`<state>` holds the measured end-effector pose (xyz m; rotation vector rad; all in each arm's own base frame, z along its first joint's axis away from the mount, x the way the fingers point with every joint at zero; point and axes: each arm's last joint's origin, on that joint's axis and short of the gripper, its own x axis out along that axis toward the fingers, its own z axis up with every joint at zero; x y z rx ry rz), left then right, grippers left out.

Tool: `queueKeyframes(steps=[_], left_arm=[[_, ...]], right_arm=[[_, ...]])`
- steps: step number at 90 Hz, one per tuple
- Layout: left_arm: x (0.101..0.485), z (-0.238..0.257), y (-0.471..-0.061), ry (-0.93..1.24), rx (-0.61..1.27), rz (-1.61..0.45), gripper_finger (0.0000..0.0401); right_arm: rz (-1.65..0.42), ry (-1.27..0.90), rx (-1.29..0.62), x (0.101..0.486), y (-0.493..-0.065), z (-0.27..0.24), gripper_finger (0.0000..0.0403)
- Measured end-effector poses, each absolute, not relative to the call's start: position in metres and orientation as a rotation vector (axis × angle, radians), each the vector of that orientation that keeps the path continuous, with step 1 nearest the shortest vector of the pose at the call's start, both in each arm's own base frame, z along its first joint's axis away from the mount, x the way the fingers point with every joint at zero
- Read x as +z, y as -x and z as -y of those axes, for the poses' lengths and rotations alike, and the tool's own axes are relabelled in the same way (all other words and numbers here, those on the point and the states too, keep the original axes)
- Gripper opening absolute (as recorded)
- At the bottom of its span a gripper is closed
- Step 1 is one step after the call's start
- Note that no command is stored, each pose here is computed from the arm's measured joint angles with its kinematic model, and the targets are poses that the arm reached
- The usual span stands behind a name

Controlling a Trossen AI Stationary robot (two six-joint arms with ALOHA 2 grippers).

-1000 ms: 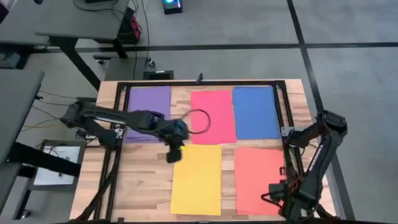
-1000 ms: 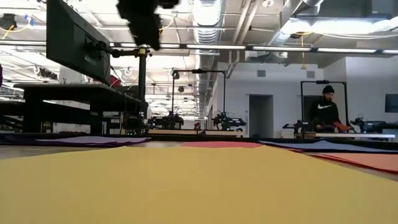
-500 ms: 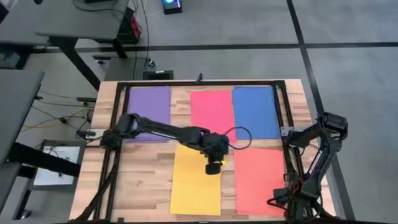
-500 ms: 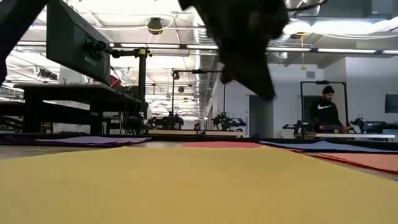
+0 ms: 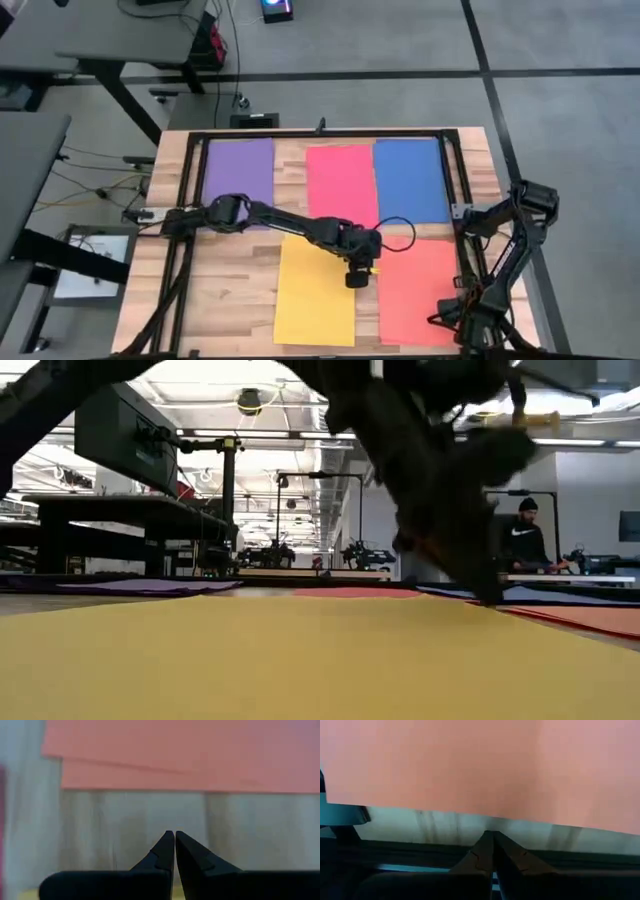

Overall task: Organize paper
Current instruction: Stack the orange paper on top of the orange paper

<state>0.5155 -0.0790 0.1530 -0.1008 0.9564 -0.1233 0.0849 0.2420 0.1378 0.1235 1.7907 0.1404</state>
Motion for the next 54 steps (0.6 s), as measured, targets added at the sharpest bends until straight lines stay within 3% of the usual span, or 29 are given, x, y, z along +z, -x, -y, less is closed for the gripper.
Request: queueKeyframes(steps=[54], left_arm=[[0.142, 0.074, -0.528, 0.041, -0.102, -0.815, 0.0]], right_arm=[[-1.79, -0.1, 0.157, 0.135, -0.085, -0.243, 0.0]])
